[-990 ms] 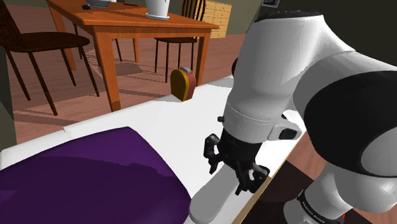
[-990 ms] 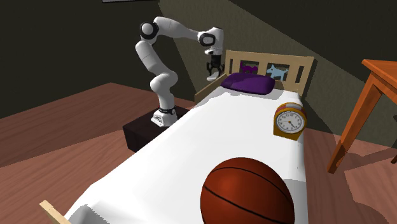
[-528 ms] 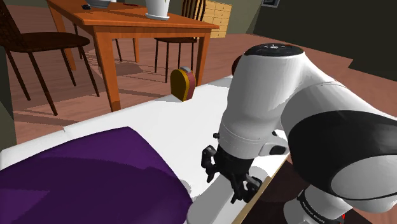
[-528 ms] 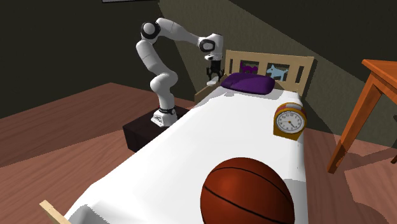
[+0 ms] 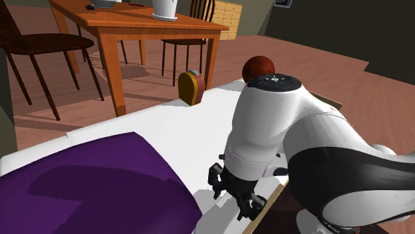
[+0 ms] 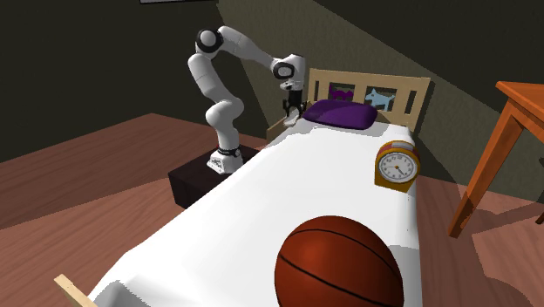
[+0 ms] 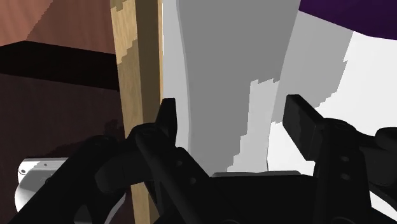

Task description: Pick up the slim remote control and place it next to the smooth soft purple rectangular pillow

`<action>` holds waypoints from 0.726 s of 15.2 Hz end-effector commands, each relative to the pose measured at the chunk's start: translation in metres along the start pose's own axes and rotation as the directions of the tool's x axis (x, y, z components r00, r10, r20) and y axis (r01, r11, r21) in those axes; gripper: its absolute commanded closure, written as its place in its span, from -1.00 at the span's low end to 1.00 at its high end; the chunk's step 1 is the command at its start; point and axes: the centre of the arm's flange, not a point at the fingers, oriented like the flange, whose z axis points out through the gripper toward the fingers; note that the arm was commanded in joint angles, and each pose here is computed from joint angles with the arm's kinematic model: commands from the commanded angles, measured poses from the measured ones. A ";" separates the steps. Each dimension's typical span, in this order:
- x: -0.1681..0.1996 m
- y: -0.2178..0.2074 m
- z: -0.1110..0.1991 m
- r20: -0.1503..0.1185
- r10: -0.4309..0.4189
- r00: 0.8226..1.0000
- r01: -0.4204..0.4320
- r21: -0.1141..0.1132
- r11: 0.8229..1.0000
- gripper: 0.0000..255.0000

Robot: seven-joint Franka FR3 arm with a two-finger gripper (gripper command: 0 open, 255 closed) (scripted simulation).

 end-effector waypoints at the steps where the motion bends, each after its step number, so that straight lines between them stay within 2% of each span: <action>1: 0.000 -0.001 0.011 0.000 0.000 1.000 0.000 0.001 1.000 1.00; 8: -0.001 -0.001 0.049 0.000 0.000 1.000 0.000 0.001 1.000 1.00; 11: -0.001 -0.001 0.049 0.000 0.000 1.000 0.000 0.001 1.000 1.00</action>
